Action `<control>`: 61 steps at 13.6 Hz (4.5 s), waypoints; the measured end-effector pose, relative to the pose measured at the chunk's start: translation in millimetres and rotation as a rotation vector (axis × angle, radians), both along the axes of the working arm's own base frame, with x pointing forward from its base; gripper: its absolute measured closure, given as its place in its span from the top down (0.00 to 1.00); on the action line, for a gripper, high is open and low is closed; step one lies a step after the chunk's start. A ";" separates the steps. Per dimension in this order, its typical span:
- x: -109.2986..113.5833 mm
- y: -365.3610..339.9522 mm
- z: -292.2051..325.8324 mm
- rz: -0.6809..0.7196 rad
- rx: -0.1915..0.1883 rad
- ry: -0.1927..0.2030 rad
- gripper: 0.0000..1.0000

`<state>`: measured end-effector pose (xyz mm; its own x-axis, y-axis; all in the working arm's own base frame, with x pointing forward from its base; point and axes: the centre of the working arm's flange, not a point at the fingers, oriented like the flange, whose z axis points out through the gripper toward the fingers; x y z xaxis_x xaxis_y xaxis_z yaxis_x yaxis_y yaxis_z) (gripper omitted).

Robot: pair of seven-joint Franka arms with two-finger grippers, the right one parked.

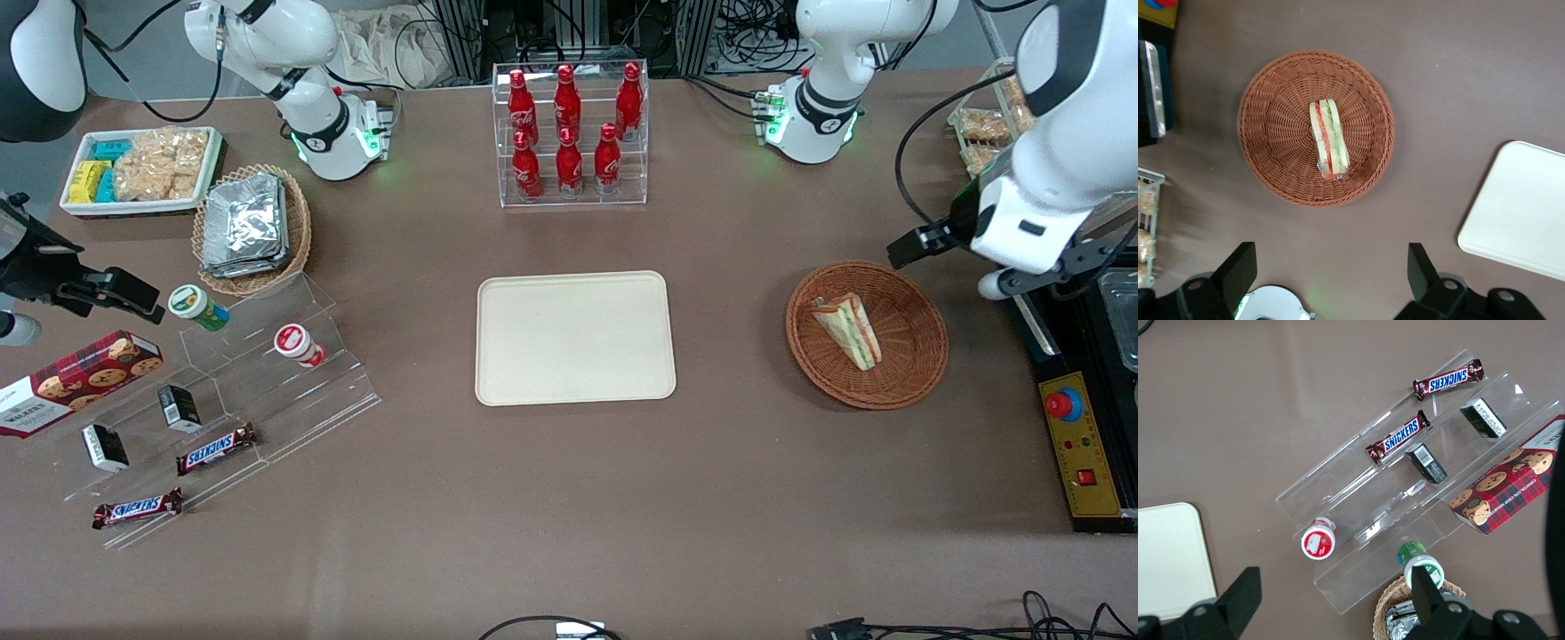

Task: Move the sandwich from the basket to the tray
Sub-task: 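Move the left gripper down over the wrapped sandwich in the basket, then close the left gripper on the wrapped sandwich, then lift the sandwich out of the basket with the left gripper, then carry the sandwich over the cream tray and lower it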

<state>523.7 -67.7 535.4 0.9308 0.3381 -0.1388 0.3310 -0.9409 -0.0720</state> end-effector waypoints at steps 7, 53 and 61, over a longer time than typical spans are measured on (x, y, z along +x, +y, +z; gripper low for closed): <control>-12.8 -1.3 -162.2 0.121 0.008 -0.045 1.00; 6.6 -135.0 59.7 -0.046 -0.043 -0.021 0.16; -7.9 -290.1 -12.2 -0.297 -0.099 0.037 0.16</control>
<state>515.7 -357.8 523.1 0.9806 0.0357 -0.1928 0.0400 -0.9990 0.0182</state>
